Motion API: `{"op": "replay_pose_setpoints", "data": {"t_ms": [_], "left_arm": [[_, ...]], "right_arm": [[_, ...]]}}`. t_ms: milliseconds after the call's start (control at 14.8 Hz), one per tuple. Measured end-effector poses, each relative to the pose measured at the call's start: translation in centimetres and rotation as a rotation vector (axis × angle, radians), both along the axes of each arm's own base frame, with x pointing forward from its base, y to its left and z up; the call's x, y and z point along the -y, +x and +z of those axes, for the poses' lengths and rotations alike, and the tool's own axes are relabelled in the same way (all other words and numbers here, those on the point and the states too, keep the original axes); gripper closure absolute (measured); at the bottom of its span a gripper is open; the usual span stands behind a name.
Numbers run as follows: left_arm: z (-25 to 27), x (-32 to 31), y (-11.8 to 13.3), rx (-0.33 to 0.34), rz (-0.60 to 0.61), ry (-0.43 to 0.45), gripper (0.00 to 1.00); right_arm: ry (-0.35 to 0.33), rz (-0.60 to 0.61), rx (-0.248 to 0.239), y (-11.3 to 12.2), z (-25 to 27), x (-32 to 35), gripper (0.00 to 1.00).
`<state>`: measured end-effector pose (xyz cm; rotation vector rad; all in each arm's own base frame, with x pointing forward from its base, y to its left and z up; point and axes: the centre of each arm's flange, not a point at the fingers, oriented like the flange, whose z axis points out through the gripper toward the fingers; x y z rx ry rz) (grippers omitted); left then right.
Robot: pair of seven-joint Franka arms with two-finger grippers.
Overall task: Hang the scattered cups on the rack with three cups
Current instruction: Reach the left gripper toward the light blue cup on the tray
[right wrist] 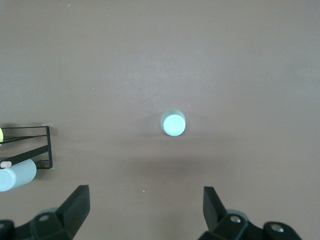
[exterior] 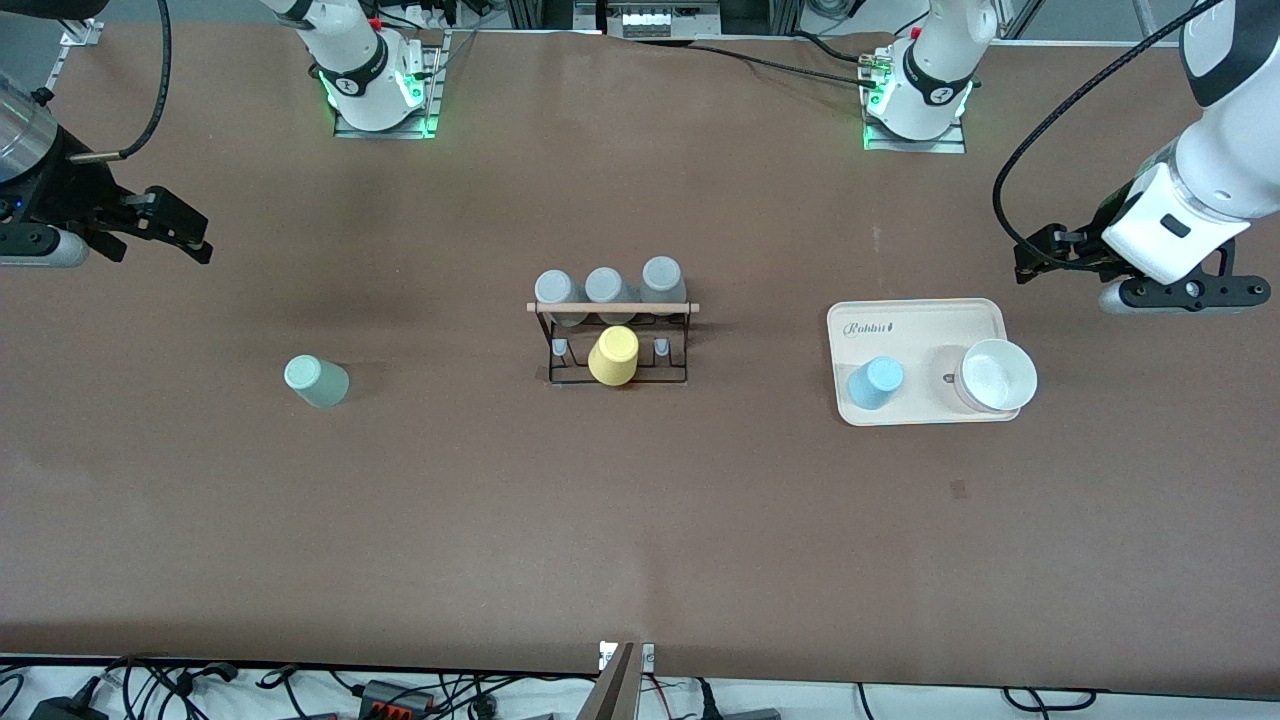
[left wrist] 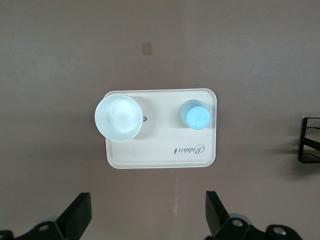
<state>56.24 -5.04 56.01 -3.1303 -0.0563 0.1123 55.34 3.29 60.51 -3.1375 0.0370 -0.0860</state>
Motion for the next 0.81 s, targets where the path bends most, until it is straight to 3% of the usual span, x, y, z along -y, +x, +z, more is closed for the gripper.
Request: {"op": "replay_pose_setpoints", "data": {"t_ms": [472,810], "left_arm": [[-0.2,0.0,0.2,0.003,0.001,-0.002,0.00],[-2.9,1.3,2.8,-0.012,-0.026,-0.023,0.00]], "right_arm": [[0.000,-0.001,-0.008,0.2,-0.1,0.0,0.00],[-0.001,-0.001,-0.014,0.3,-0.3,0.0,0.00]]}}
